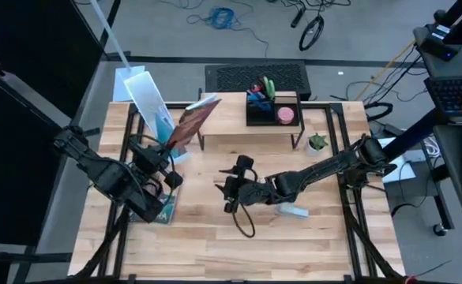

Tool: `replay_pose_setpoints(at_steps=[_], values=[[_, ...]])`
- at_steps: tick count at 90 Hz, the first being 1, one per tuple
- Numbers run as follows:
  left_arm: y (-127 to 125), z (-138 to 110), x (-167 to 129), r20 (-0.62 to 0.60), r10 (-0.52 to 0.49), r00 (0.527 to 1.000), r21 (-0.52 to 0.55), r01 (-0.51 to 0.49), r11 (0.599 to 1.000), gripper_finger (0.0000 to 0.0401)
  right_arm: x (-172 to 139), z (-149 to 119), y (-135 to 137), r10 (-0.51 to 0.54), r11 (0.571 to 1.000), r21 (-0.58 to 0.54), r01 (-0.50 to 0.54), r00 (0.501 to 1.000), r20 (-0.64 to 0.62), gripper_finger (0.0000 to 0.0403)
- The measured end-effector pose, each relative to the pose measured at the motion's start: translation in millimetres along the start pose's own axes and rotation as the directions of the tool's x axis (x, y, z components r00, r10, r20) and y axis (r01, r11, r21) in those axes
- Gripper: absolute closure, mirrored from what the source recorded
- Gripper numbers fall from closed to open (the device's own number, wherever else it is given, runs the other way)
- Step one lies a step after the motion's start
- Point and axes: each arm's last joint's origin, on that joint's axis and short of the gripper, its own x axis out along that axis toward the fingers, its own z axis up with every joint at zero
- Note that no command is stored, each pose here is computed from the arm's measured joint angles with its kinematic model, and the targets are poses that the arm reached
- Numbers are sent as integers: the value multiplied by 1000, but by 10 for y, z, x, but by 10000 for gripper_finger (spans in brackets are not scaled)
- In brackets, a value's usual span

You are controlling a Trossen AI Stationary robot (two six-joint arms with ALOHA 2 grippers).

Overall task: Stock shelves
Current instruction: Put the purple book into the white bookshelf

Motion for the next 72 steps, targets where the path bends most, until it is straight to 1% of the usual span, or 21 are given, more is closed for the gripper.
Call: replay_pose_setpoints(at_steps=[6,11,21,25,39,48,63,72], values=[[4,2,20,2,12,1000,15,-12,1000,401,-58,96,-134,-17,1000,-9,17,999,27,202],[11,6,38,2,21,1000,15,-21,1000,401,-107,175,-248,-32,999,8,32,998,53,202],[-5,-20,81,24,52,998,40,-53,998,401,-159,295,-437,-61,995,83,53,993,104,202],[-25,-42,106,45,71,996,38,-73,997,401,-162,321,-490,-56,992,115,42,992,116,202],[-129,-174,226,116,152,982,69,-161,985,401,-100,326,-575,-35,972,234,4,991,127,202],[-193,-279,349,101,192,976,105,-203,974,401,-76,353,-596,-48,956,294,-1,986,158,202],[-311,-493,588,73,266,961,199,-275,940,401,-108,497,-629,-81,928,372,-34,954,289,202],[-359,-570,698,60,298,953,217,-304,927,401,-143,585,-659,-108,907,418,-60,923,369,202]])
